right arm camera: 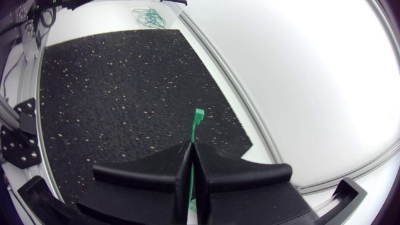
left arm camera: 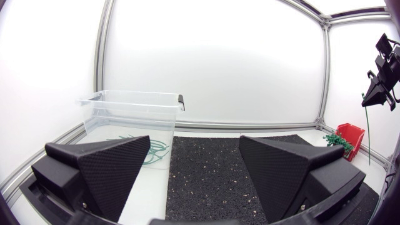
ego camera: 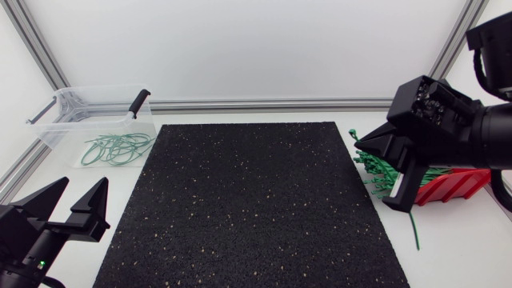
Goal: Take a green cable tie from the red box, thread the tail through the head to close it, then place it in the transparent bin on the left.
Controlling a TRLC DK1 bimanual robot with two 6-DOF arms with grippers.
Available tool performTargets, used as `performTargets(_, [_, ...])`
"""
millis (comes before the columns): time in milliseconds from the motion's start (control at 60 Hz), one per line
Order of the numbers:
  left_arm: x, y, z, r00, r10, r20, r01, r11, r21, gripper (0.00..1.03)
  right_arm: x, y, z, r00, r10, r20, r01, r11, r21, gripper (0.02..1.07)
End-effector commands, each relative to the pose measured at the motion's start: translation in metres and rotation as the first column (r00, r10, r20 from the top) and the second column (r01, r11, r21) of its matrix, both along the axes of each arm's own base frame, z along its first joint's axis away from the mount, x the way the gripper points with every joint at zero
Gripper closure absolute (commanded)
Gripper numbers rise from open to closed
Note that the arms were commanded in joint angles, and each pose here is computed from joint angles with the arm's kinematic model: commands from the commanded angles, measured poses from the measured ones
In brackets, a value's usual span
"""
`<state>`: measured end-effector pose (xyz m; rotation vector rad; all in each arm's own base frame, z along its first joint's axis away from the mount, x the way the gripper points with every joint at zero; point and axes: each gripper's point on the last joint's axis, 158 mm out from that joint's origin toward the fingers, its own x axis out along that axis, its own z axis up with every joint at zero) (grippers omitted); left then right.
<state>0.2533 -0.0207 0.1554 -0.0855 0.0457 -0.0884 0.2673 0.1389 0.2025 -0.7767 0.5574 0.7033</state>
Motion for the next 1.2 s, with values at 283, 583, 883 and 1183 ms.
performTargets(283, [0.000, -0.006, -0.022, 0.998, -0.026, -0.049, 0.026, 1.000, 0.001, 0.04, -0.014, 0.053, -0.024, 0.914, 0.018, -0.405, 0.124, 0.939, 0.321, 1.01])
performTargets(583, [-0.002, -0.019, -0.022, 0.996, -0.079, -0.043, 0.081, 0.995, 0.054, 0.04, -0.025, 0.091, -0.018, 0.779, 0.205, -0.592, 0.178, 0.834, 0.523, 1.01])
performTargets(883, [-0.003, -0.026, -0.018, 0.994, -0.110, -0.027, 0.111, 0.992, 0.053, 0.04, -0.039, 0.124, -0.002, 0.641, 0.360, -0.678, 0.239, 0.746, 0.621, 1.01])
performTargets(1183, [-0.001, -0.037, 0.020, 0.985, -0.170, -0.005, 0.170, 0.985, -0.007, 0.04, -0.043, 0.150, 0.027, 0.637, 0.406, -0.655, 0.266, 0.682, 0.681, 1.01])
